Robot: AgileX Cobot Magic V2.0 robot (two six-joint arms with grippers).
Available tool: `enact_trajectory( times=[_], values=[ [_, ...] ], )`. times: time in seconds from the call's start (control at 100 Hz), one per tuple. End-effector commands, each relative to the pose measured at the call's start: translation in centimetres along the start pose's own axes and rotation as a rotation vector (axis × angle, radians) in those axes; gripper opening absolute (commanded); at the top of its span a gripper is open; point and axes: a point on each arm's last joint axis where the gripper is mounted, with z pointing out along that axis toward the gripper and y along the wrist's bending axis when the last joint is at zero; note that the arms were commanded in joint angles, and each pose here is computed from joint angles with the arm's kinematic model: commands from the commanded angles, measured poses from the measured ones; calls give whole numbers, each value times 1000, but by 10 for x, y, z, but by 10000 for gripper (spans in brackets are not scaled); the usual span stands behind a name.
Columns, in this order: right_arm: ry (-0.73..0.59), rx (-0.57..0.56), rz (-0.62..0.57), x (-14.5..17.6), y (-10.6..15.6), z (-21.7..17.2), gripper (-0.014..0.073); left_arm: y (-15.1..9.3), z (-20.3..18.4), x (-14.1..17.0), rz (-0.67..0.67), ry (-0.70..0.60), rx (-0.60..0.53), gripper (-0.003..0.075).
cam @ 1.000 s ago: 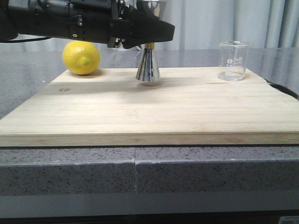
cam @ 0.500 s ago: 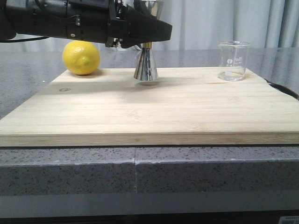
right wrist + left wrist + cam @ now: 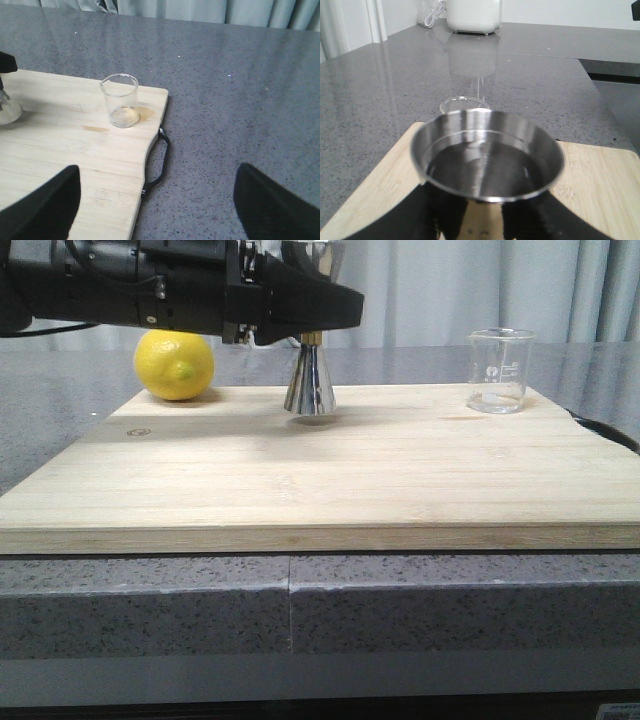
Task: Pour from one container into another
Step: 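Lower the filled steel jigger onto the board with the left gripper, then open the left gripper and lift it away from the jigger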
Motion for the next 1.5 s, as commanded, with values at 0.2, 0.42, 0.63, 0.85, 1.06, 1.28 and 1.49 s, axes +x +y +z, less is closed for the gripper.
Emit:
enact_trajectory(
  times=[0.2,0.42,0.63,0.85,1.06,1.28,1.49],
  values=[
    [-98,2,-11,-15,0,-4,568,-5,-5,-36,34,-169,41,260],
    [-98,2,-11,-15,0,-4,568,-5,-5,-36,34,-166,38,260],
    [-97,2,-11,-15,0,-4,568,-5,-5,-36,39,-167,37,260],
    [-97,2,-11,-15,0,-4,568,-3,-4,-32,34,-164,39,260],
    [-97,2,-11,-15,0,-4,568,-2,-3,-28,25,-161,41,260],
    [-97,2,-11,-15,0,-4,568,-2,-2,-24,17,-161,46,260],
    [-97,2,-11,-15,0,-4,568,-2,-2,-24,17,-161,46,260]
  ],
)
